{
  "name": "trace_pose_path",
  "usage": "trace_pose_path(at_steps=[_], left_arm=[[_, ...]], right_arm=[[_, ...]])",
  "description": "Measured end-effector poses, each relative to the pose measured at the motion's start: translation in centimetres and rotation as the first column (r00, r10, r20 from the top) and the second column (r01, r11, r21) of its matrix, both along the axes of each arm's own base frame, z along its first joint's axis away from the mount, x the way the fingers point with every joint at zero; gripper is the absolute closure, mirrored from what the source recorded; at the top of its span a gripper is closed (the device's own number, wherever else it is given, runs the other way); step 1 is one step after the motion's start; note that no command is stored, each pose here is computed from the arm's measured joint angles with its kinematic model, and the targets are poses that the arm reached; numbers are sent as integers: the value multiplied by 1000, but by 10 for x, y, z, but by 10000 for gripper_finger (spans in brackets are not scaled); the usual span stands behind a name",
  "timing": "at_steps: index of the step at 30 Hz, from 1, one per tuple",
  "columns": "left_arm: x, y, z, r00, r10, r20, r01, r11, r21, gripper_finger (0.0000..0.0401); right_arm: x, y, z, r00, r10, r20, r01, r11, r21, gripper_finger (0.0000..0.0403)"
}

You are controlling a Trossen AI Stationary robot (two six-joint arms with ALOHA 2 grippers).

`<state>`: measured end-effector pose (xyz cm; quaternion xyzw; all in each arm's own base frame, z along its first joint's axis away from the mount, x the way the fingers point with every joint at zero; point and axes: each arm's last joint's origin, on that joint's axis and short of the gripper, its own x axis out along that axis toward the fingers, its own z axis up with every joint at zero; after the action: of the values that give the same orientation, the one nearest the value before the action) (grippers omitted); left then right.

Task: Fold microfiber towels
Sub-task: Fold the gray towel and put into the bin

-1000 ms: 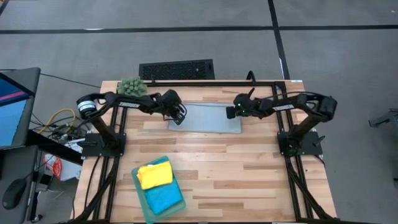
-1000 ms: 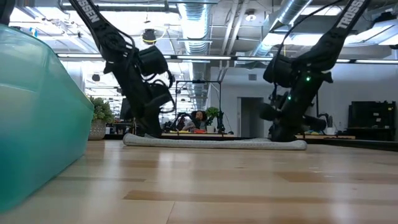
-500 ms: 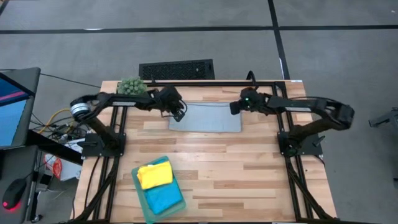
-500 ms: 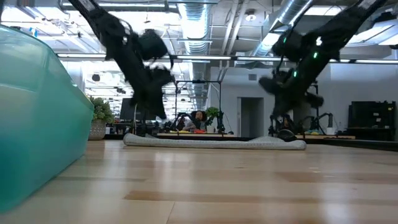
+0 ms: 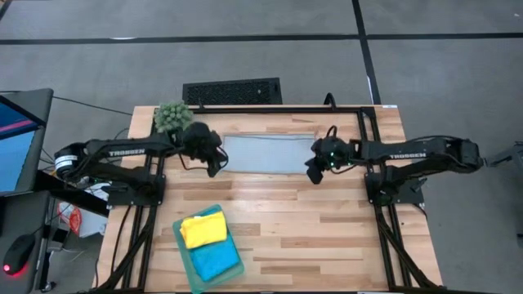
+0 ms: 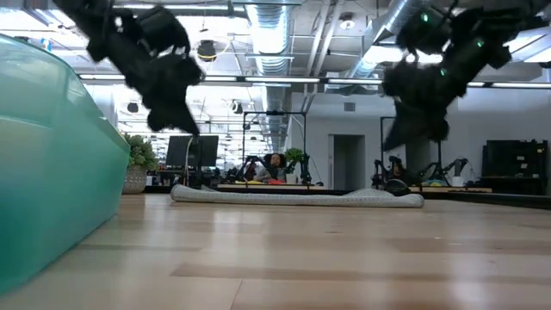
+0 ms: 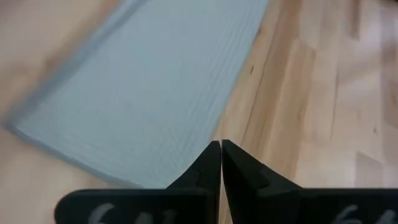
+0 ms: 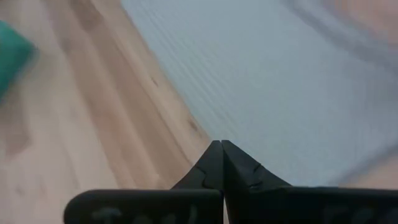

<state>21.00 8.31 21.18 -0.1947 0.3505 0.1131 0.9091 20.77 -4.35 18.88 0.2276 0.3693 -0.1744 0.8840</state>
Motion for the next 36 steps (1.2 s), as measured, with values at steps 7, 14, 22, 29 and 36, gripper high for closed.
trace_pose_path(at_steps=[7, 14, 22, 29, 36], left_arm=[[-13, -8, -46, 995, 102, -4, -102, 993, -60, 401], [-17, -11, -55, 992, 128, 7, -127, 990, -56, 401], [-24, -16, -68, 989, 148, -20, -149, 986, -74, 401], [-20, -14, -64, 985, 171, 35, -170, 985, -18, 401], [-19, -13, -63, 984, 171, 54, -171, 985, -5, 401]], right_arm=[[-4, 2, -34, 989, -56, -139, 62, 997, 44, 386], [-3, 2, -60, 962, -63, -266, 84, 994, 70, 386], [6, 0, -70, 963, -62, -261, 83, 994, 70, 380], [6, 2, -69, 966, -65, -251, 86, 994, 74, 384], [5, 2, -69, 964, -74, -255, 98, 992, 84, 380]])
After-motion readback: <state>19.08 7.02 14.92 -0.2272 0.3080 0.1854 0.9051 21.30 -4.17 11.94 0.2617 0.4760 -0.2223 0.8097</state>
